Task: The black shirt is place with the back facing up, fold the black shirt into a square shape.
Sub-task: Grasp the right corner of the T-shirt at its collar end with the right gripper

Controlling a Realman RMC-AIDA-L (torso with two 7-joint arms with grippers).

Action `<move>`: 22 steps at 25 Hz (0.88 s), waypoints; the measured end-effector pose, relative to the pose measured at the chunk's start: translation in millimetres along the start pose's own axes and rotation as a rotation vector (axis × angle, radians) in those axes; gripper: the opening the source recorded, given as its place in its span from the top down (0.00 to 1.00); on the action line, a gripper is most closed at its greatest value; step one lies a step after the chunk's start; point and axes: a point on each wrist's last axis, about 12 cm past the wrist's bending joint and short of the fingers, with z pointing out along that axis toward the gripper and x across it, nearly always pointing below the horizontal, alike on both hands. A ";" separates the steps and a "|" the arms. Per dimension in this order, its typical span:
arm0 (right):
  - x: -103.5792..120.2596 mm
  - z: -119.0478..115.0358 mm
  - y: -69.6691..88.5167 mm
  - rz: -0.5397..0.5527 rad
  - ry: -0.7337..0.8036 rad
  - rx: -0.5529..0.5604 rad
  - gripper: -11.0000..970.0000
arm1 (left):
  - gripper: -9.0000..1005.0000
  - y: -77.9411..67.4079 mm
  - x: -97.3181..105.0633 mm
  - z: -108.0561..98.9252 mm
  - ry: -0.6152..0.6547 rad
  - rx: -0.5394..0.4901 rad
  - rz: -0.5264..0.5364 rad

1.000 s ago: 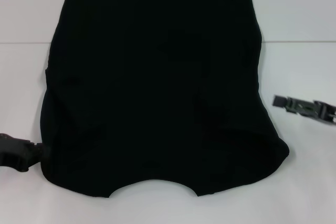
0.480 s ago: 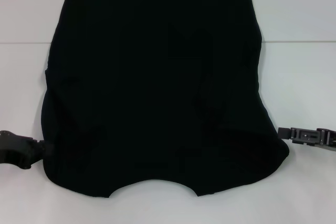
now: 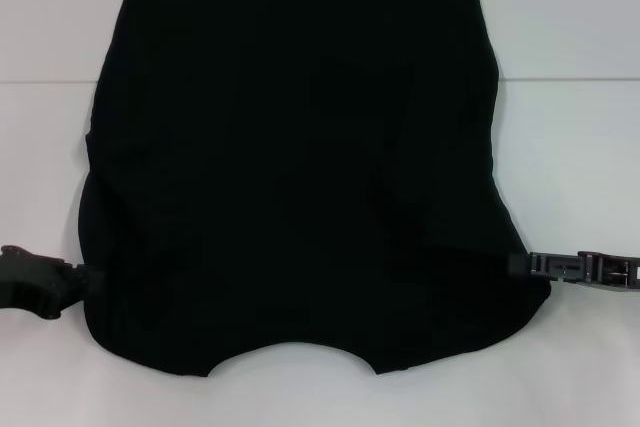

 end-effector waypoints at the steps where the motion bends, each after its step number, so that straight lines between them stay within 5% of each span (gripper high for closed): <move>1: 0.1 0.5 0.3 0.000 0.000 -0.001 0.15 | 0.93 0.1 -0.1 0.0 0.000 -0.001 0.000; 6: 1.3 3.1 1.1 0.004 0.001 -0.002 0.16 | 0.93 0.9 -0.8 -0.1 -0.001 -0.004 0.001; 9: 1.9 5.0 -0.3 0.005 -0.005 0.013 0.39 | 0.93 1.0 -0.9 -0.1 -0.001 -0.005 0.001; 22: 7.0 6.0 -4.6 -0.007 0.013 0.053 0.69 | 0.93 0.5 -1.5 -0.2 -0.001 -0.002 -0.006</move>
